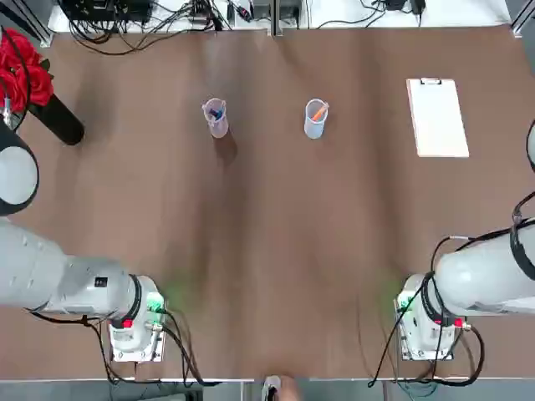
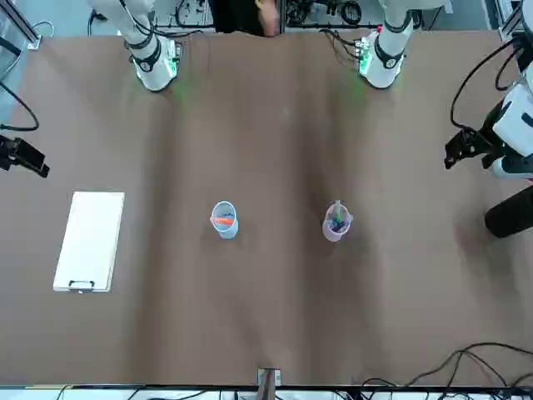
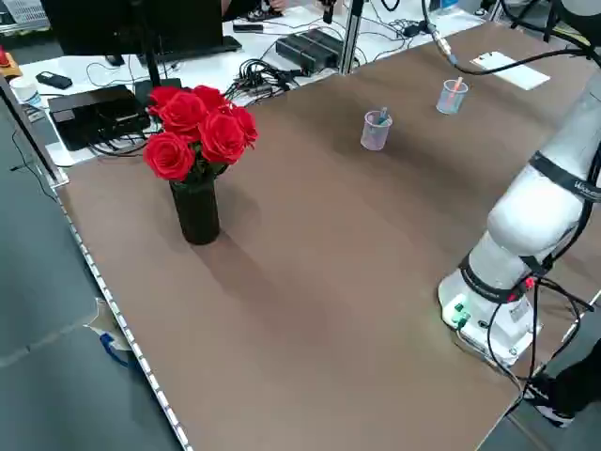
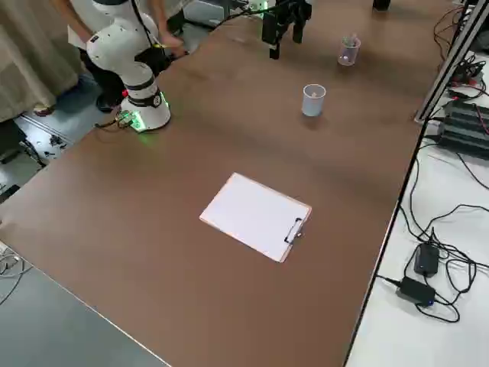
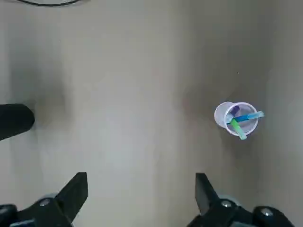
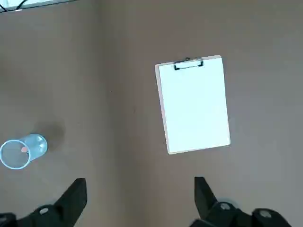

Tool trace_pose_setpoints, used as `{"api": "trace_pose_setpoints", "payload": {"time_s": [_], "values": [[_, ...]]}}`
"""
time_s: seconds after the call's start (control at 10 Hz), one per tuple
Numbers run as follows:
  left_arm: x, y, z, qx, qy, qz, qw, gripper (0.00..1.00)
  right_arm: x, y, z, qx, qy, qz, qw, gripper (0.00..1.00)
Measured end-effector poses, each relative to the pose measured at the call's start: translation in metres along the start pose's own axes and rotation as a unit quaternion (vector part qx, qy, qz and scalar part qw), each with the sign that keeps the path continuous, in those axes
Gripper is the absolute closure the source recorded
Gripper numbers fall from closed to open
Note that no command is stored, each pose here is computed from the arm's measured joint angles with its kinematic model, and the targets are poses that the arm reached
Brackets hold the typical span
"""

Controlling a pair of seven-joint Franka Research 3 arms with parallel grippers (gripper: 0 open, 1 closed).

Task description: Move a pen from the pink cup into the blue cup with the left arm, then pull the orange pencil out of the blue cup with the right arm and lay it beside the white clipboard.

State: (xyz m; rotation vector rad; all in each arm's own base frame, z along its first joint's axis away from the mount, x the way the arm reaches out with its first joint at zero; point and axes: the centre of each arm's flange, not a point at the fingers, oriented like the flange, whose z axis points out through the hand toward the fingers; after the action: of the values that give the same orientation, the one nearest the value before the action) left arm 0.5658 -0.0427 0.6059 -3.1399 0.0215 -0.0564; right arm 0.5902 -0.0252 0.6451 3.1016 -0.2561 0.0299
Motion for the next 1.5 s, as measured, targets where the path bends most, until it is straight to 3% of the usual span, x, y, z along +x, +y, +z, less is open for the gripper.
{"api": "trace_pose_setpoints", "payload": {"time_s": [0.7, 0.9, 1.2, 1.5], "values": [[0.002, 0.024, 0.013, -0.016, -0.014, -0.016, 1.0, 0.0, 0.0, -0.008, -0.001, 0.001, 0.005, -0.023, 1.0, 0.0], [0.015, 0.073, 0.053, -0.01, -0.032, -0.027, 0.999, 0.0, -0.001, -0.008, 0.001, 0.0, -0.003, -0.033, 0.999, 0.0], [0.023, 0.166, 0.123, 0.031, -0.039, -0.054, 0.997, 0.0, -0.002, -0.009, 0.002, 0.0, -0.005, -0.037, 0.999, 0.0], [0.014, 0.235, 0.194, 0.063, -0.053, -0.032, 0.996, 0.0, -0.002, -0.008, 0.003, 0.0, -0.005, -0.037, 0.999, 0.0]]}}
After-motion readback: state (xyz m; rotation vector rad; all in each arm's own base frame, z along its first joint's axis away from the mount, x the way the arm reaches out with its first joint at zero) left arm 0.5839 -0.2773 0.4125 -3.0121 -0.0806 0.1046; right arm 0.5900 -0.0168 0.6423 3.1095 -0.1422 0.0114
